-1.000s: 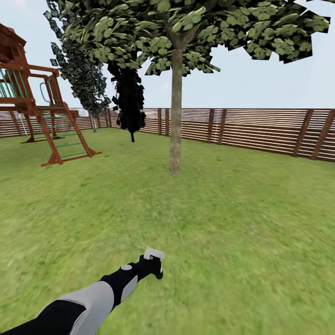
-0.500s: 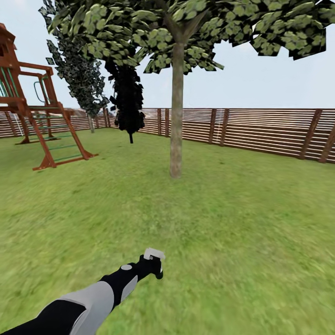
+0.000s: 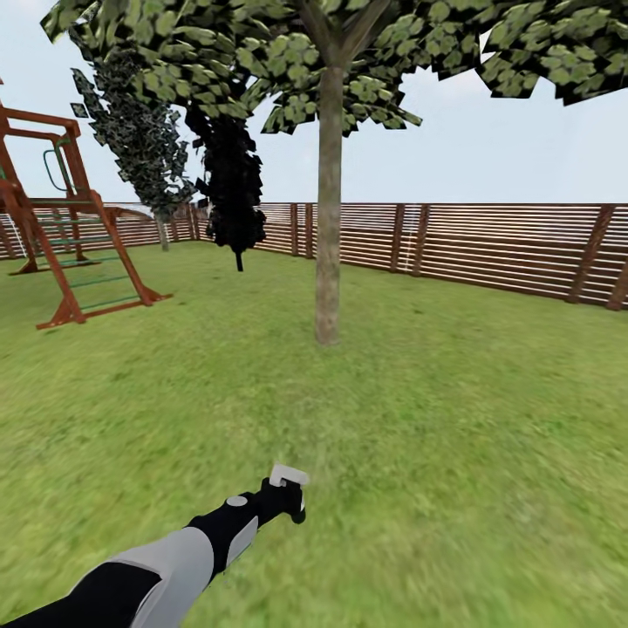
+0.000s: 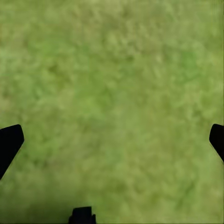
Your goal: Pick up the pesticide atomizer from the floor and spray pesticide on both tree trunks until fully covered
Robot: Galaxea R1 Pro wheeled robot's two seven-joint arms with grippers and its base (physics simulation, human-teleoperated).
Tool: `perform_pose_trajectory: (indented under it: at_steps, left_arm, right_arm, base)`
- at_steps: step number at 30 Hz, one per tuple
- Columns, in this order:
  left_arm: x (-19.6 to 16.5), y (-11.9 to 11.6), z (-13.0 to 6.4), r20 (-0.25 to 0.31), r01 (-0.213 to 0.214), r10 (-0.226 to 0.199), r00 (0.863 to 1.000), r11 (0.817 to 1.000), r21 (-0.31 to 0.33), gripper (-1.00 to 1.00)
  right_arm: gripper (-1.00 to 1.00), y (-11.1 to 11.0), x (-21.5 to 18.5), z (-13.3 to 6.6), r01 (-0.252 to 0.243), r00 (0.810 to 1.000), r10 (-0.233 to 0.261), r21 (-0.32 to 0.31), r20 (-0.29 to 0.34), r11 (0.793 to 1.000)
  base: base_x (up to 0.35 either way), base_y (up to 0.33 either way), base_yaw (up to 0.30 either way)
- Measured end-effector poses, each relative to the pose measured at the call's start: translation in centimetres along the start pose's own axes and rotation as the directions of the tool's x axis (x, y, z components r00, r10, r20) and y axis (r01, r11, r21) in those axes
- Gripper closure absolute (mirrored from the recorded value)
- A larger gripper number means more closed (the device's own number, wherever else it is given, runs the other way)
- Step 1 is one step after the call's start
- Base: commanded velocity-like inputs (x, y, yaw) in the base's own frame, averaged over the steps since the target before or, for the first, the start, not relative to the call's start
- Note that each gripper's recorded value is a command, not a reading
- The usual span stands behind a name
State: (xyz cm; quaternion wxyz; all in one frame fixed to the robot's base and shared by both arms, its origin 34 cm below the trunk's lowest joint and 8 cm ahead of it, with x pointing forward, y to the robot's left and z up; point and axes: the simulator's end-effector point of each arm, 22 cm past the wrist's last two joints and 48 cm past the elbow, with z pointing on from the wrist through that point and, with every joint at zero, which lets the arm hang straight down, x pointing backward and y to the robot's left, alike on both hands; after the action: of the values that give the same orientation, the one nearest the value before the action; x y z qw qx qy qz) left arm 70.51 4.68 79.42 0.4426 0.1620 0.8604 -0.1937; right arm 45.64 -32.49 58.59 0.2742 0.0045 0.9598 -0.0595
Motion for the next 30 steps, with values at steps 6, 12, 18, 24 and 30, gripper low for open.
perform_pose_trajectory:
  at_steps: [6, 12, 18, 24, 30]
  left_arm:
    - [0.00, 0.00, 0.00, 0.000, 0.000, 0.000, 1.000, 1.000, 0.000, 1.00]
    - [0.00, 0.00, 0.00, 0.000, 0.000, 0.000, 1.000, 1.000, 0.000, 1.00]
    - [0.00, -0.01, 0.00, 0.000, 0.000, 0.000, 1.000, 1.000, 0.000, 1.00]
    - [0.00, 0.00, 0.00, 0.000, 0.000, 0.000, 1.000, 1.000, 0.000, 1.00]
    - [0.00, 0.00, 0.00, 0.000, 0.000, 0.000, 1.000, 1.000, 0.000, 1.00]
  right_arm:
    - [-1.00, 0.00, 0.00, 0.00, 0.000, 1.000, 0.000, 0.000, 0.000, 1.000]
    - [-1.00, 0.02, 0.00, 0.00, 0.000, 1.000, 0.000, 0.000, 0.000, 1.000]
    - [-1.00, 0.01, 0.00, 0.00, 0.000, 1.000, 0.000, 0.000, 0.000, 1.000]
    - [-1.00, 0.00, 0.01, 0.00, 0.000, 1.000, 0.000, 0.000, 0.000, 1.000]
    - [-1.00, 0.04, 0.06, 0.00, 0.001, 1.000, -0.001, -0.002, -0.003, 1.000]
  base:
    - [0.700, 0.000, -0.017]
    - [0.700, 0.000, -0.102]
    - [0.700, 0.000, -0.144]
    - [0.700, 0.000, -0.120]
    - [0.700, 0.000, -0.014]
